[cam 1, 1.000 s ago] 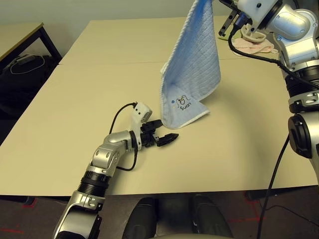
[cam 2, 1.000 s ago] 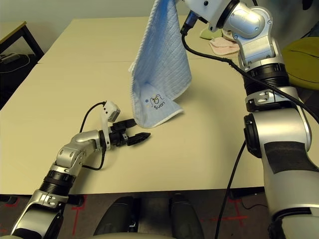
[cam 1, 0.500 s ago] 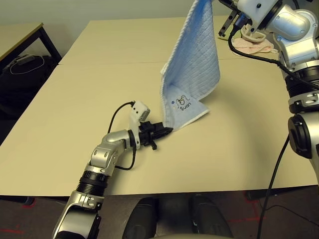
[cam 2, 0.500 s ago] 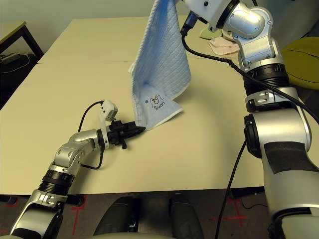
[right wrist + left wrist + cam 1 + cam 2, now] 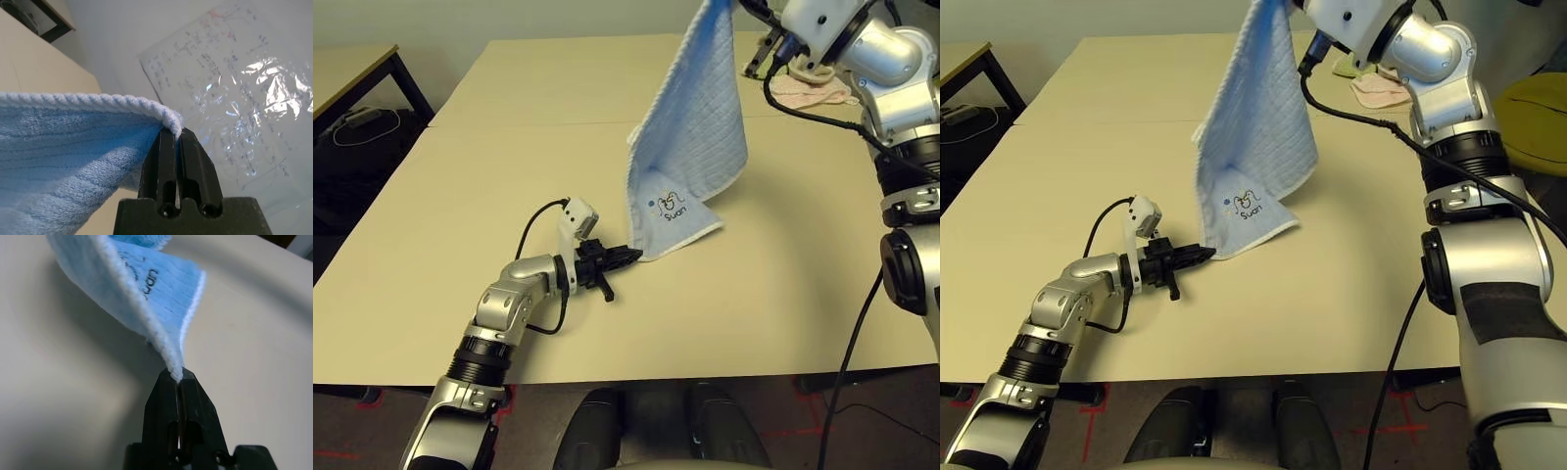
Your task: Fold the towel and set it aside.
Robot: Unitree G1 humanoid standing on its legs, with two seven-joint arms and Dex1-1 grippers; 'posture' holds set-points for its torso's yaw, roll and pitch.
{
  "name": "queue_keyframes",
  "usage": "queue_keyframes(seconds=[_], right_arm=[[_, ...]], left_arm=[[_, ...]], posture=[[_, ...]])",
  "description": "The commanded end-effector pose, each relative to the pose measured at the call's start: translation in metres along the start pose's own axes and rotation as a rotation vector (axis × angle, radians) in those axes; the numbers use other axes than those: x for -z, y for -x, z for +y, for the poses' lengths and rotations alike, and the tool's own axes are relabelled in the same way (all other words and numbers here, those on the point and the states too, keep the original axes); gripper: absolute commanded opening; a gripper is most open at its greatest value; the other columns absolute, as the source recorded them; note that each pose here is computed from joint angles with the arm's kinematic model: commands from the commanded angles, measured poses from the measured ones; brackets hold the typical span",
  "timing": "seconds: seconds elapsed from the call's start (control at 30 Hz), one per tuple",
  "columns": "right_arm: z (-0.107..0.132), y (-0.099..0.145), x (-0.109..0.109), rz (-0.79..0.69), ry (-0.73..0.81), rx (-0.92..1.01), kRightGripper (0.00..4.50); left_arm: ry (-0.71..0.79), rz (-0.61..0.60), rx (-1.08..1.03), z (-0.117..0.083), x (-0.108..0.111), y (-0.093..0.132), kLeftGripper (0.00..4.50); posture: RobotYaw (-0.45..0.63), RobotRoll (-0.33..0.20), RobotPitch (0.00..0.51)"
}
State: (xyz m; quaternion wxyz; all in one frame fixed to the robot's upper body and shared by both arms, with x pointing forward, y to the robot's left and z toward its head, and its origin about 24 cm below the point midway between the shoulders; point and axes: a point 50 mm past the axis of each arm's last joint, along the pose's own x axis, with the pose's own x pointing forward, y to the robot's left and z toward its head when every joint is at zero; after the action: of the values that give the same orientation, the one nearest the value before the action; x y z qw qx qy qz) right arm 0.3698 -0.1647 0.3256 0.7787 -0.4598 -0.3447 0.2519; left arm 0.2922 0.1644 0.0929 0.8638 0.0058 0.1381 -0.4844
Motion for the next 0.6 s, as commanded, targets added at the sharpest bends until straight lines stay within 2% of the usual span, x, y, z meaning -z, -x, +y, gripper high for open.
queue_keyframes(seconds=[0.03, 0.2, 0.3, 0.4, 0.6], right_arm=[[-0.005, 0.014, 0.008, 0.032, -0.013, 0.041, 0.0], [0.009, 0.045, 0.034, 0.152, -0.056, 0.036, 0.0], [0.026, 0.067, 0.05, 0.23, -0.1, -0.014, 0.0], [0.043, 0.092, 0.066, 0.326, -0.139, -0.079, 0.0], [0.065, 0.121, 0.077, 0.436, -0.228, -0.21, 0.0]], left_arm=[[-0.086, -0.001, -0.039, 0.008, -0.014, 0.015, 0.05], [-0.139, -0.03, -0.14, 0.02, -0.034, 0.04, 0.05], [-0.24, 0.009, -0.216, 0.028, -0.043, 0.053, 0.05], [-0.244, -0.045, -0.291, 0.035, -0.062, 0.064, 0.05], [-0.265, -0.007, -0.408, 0.048, -0.073, 0.081, 0.05]], posture=[[0.08, 0.0, 0.068], [0.07, 0.0, 0.07], [0.07, 0.0, 0.072], [0.07, 0.0, 0.076], [0.06, 0.0, 0.082]])
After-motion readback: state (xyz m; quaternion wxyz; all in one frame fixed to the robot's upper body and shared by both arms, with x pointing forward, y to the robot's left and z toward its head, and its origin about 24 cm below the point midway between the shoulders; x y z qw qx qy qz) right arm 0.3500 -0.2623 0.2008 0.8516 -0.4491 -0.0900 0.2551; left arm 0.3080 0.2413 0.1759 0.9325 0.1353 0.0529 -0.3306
